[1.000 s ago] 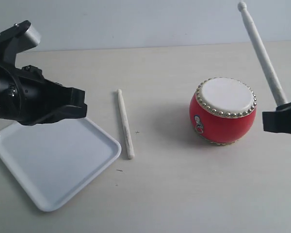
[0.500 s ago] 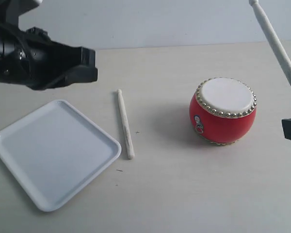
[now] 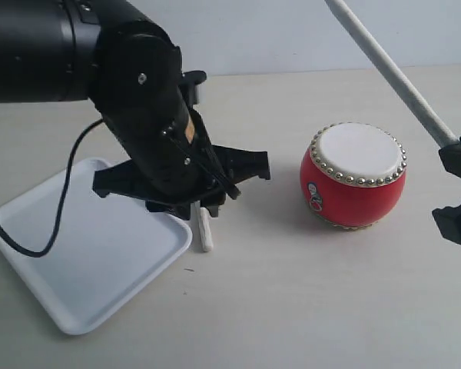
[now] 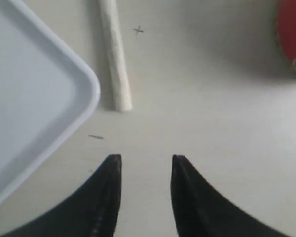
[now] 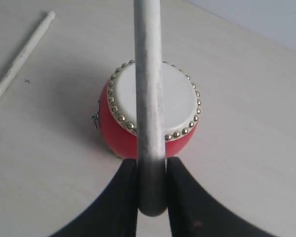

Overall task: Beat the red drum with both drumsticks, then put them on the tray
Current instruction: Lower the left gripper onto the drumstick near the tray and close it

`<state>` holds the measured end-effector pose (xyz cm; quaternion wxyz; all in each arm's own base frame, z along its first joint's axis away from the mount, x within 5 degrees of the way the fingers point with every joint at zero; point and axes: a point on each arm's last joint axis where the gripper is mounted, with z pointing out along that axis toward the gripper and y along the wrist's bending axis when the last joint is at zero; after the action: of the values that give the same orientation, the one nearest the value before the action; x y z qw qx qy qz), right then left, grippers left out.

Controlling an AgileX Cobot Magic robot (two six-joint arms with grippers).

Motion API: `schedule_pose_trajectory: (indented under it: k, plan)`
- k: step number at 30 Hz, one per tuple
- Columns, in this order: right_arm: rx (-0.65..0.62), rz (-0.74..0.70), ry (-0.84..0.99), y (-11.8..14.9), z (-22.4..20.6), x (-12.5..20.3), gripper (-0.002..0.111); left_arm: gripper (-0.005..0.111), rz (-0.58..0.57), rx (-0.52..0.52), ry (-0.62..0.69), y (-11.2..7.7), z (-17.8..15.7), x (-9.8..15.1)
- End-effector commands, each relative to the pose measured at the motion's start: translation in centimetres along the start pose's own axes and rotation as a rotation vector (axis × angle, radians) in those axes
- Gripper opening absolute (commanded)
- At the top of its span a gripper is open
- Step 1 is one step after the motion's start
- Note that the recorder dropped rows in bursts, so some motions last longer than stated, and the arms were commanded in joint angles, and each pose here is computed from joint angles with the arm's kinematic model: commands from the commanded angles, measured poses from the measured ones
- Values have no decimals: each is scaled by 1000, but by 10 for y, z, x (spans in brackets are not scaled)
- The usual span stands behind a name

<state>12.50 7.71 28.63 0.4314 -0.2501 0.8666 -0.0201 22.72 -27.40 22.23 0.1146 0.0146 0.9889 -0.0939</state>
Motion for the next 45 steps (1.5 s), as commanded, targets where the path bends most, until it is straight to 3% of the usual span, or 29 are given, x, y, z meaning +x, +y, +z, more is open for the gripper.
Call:
schedule_pose_trajectory:
  k: [1, 12, 21, 29, 45]
  plan:
    - [-30, -8, -23, 2, -1, -1, 0, 35, -100, 127, -33, -19, 16, -2]
    - [-39, -20, -15, 3, -1, 0, 0, 35, -101, 0, 20, -5, 61, -9]
    - [-31, -22, -2, 2, -1, 1, 0, 35, -161, -38, 7, 18, 73, -30]
    - [-32, -22, -4, 2, -1, 1, 0, 35, -129, -37, 0, 12, 83, -43]
    - [-31, -30, -12, 2, -1, 0, 0, 35, -151, -32, 1, 10, 102, -44]
